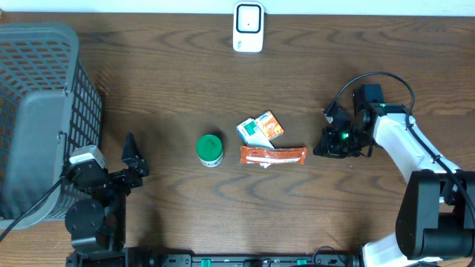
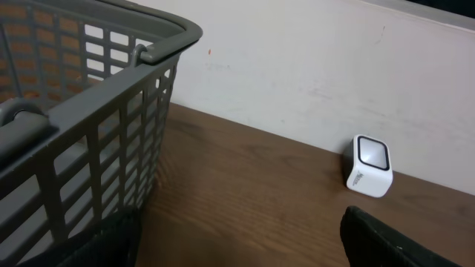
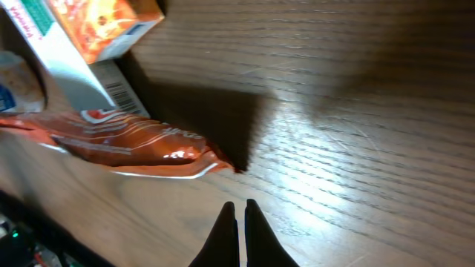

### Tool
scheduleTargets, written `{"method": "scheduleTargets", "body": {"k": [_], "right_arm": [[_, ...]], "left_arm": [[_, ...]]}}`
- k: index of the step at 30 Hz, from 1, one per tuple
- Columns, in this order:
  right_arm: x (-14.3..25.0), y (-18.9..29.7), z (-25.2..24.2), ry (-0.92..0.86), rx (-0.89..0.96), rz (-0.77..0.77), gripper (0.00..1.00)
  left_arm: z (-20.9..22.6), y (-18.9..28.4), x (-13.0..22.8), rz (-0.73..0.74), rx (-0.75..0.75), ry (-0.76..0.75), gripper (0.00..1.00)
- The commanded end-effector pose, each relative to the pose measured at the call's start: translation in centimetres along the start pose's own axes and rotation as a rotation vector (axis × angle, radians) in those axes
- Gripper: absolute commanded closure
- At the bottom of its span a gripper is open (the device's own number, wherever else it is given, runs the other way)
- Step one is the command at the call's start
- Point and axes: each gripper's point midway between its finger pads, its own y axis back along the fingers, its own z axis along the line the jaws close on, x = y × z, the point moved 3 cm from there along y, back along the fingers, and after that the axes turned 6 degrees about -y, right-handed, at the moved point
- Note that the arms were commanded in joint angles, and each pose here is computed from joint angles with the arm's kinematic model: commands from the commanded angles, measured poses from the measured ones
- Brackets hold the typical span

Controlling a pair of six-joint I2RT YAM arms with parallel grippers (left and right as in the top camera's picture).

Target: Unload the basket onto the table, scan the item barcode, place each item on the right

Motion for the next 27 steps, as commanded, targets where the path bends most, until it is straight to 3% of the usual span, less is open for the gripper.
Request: {"method": "scheduleTargets", "body": {"k": [1, 3, 6, 9, 11, 22, 27], "right_arm": [[0.0, 0.3, 0.9, 0.062, -0.058, -0.006, 0.94], [-0.6, 0.9, 1.7, 0.165, -0.092, -0.033, 0.67], [-1.7, 1.7, 2.3, 0.255, -0.097, -0.077, 0.43], [-3.3, 2.5, 2.9, 0.319, -0.094, -0.134, 0.05], [-4.2, 3.3, 3.6, 0.409, -0.088, -0.169, 0.01], [-8.3, 8.1, 10.6, 0.84, -0.053, -0.339, 0.01], [-4.7, 5.5, 12.5, 1.027, -0.026, -0.161, 0.02]], "left_arm": [[-0.2, 0.1, -0.2, -0.006, 0.009, -0.006, 0.14], [-0.2, 0.1, -0.2, -0.004, 0.009, -0.006, 0.14], [-0.1, 0.1, -0.2, -0.002, 0.009, -0.006, 0.14], [-0.1, 0.1, 0.1, 0.008, 0.007, -0.006, 0.14], [0.0, 0.1, 0.5, 0.03, 0.005, -0.006, 0.14], [0.4, 0.5, 3.8, 0.184, -0.017, -0.005, 0.14], [0.4, 0.5, 3.8, 0.185, -0.017, -0.005, 0.14]]}}
